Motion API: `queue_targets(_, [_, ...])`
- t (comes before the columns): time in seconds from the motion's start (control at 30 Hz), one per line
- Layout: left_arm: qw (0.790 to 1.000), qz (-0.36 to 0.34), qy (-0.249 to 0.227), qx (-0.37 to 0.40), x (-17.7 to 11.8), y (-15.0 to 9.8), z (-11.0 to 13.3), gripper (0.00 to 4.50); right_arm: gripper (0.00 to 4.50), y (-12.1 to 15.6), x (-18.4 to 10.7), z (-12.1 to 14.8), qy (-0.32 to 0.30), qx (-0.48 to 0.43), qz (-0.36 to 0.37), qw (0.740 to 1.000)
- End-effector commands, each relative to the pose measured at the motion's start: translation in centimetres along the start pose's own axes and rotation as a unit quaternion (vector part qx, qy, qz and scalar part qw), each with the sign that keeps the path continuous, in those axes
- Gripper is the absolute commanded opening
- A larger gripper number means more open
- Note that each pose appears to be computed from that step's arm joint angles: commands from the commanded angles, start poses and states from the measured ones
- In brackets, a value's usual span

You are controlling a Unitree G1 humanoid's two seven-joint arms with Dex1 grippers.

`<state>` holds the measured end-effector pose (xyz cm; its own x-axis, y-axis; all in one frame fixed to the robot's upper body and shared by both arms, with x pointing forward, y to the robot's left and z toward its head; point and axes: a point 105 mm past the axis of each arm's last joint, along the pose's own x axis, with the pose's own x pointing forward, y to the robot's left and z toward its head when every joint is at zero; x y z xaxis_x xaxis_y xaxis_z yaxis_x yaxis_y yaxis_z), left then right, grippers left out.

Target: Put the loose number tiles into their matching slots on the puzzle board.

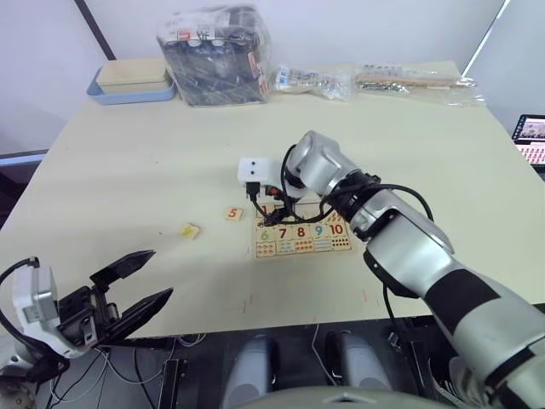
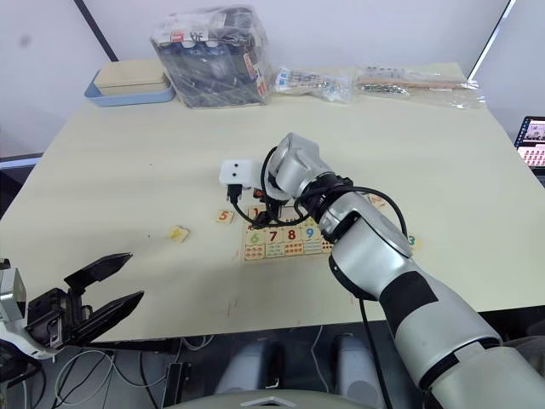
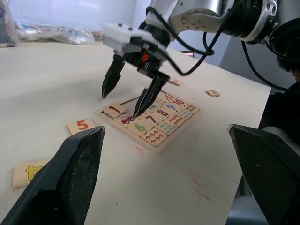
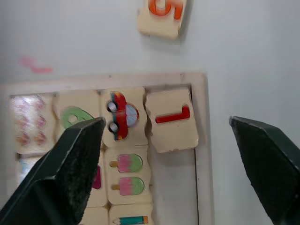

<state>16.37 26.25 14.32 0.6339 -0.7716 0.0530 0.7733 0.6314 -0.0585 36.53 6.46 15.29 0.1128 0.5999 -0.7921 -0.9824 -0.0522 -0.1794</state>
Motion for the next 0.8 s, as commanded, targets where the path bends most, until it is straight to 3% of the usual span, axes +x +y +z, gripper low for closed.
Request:
queue_targets(0.03, [1.000, -0.003, -0.007, 0.017, 0.1, -0.3, 0.6, 4.50, 4.46, 0.1, -1.4, 2.2, -0.078, -0.034, 0.002, 0.996])
queue_targets(0.23, [1.000, 0.001, -0.012, 0.017, 0.1, -0.4, 0.6, 4.50, 4.46, -0.3, -3.1, 1.8, -0.215, -0.022, -0.008, 0.976])
queue_targets(0.53, [1.000, 0.005, -0.016, 0.018, 0.2, -0.3, 0.7, 4.50, 4.46, -1.0, -3.1, -1.5, -0.265, 0.029, -0.039, 0.963])
queue_targets(0.7, [1.000, 0.003, -0.017, 0.019, 0.5, -0.1, 0.8, 4.50, 2.24, -1.4, -1.9, -2.4, -0.262, 0.050, -0.060, 0.962])
queue_targets(0.77, [1.000, 0.002, -0.017, 0.021, 0.6, 0.0, 0.9, 4.50, 0.90, -1.5, -1.7, -2.5, -0.264, 0.058, -0.064, 0.961])
queue_targets(0.8, [1.000, 0.002, -0.017, 0.021, 0.6, 0.0, 0.9, 4.50, 0.72, -1.6, -1.6, -2.6, -0.265, 0.059, -0.067, 0.960])
